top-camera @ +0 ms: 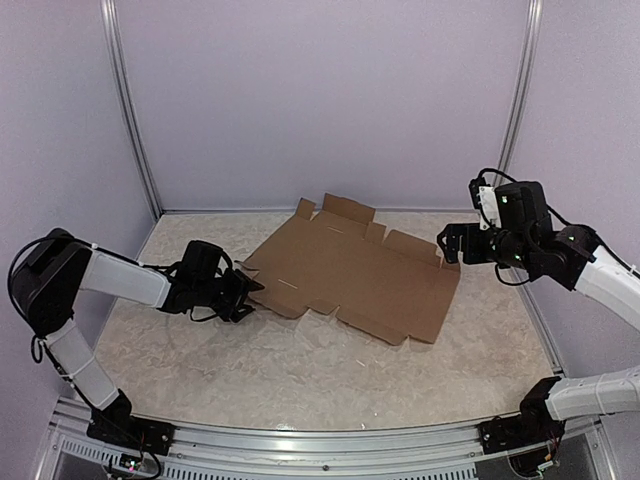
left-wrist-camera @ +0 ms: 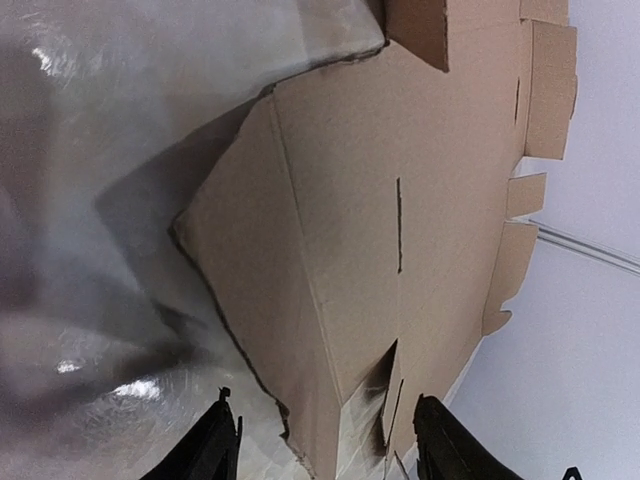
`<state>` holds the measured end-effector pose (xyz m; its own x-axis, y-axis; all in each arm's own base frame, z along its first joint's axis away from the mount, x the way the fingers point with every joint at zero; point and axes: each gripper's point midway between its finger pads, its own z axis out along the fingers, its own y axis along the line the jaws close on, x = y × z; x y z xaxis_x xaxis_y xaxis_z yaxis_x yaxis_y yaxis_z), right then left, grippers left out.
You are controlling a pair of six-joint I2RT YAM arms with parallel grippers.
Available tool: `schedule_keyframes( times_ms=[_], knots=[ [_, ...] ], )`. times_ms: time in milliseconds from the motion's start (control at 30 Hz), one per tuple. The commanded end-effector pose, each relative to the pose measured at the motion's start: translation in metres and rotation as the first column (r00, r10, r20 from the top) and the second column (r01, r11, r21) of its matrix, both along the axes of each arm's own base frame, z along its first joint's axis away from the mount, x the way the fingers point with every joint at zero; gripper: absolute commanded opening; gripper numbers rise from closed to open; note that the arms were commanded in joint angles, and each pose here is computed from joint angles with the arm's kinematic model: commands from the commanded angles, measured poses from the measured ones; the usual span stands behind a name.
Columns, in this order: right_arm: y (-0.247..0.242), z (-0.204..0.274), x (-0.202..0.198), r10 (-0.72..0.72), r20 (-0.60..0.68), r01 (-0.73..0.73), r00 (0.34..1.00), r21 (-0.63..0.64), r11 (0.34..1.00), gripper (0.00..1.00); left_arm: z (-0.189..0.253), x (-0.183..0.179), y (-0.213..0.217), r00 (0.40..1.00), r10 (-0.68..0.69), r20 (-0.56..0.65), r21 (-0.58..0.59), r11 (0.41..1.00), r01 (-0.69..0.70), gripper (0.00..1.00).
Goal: Fold the paper box
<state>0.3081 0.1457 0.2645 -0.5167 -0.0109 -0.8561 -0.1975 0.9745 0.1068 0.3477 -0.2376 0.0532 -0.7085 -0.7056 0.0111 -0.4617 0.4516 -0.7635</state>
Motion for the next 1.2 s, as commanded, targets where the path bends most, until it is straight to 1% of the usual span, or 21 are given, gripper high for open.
schedule_keyframes(
  times_ms=[0, 300, 400, 500, 633, 767, 967, 1167],
  knots=[
    [-0.003, -0.004, -0.005, -0.009, -0.008, 0.009, 1.0, -0.011, 1.0, 1.0, 0.01, 0.015, -0.008, 1.0, 0.007, 0.03, -0.034, 0.999, -0.006, 0.55],
    [-0.003, -0.005, -0.005, -0.008, -0.007, 0.008, 1.0, -0.017, 1.0, 1.0, -0.003, 0.016, 0.0, 1.0, 0.018, 0.01, 0.01, 1.0, -0.019, 0.3],
    [-0.003, -0.005, -0.004, -0.008, -0.005, 0.007, 1.0, -0.017, 1.0, 1.0, -0.003, 0.016, 0.001, 1.0, 0.019, 0.011, 0.02, 1.0, -0.019, 0.25],
    [-0.002, -0.005, -0.004, -0.006, -0.006, 0.006, 1.0, -0.017, 1.0, 1.0, -0.006, 0.015, 0.003, 1.0, 0.017, 0.008, 0.033, 0.999, -0.017, 0.17],
    [-0.001, -0.007, -0.003, -0.004, -0.01, 0.004, 1.0, -0.016, 1.0, 0.99, -0.009, 0.014, 0.004, 1.0, 0.008, 0.01, 0.043, 0.999, -0.008, 0.1],
    [-0.001, -0.005, -0.003, -0.003, -0.007, 0.003, 1.0, -0.014, 1.0, 1.0, -0.01, 0.012, 0.005, 1.0, -0.006, 0.006, 0.059, 0.998, 0.006, 0.0],
    [0.0, -0.003, -0.002, -0.002, -0.01, 0.002, 1.0, -0.014, 1.0, 1.0, -0.004, 0.009, 0.01, 0.999, -0.044, 0.015, 0.089, 0.995, 0.043, 0.0],
    [0.004, 0.007, -0.001, 0.021, 0.015, -0.021, 1.0, -0.006, 1.0, 1.0, 0.007, 0.002, 0.013, 0.986, -0.163, 0.031, 0.092, 0.983, 0.16, 0.0]
  ],
)
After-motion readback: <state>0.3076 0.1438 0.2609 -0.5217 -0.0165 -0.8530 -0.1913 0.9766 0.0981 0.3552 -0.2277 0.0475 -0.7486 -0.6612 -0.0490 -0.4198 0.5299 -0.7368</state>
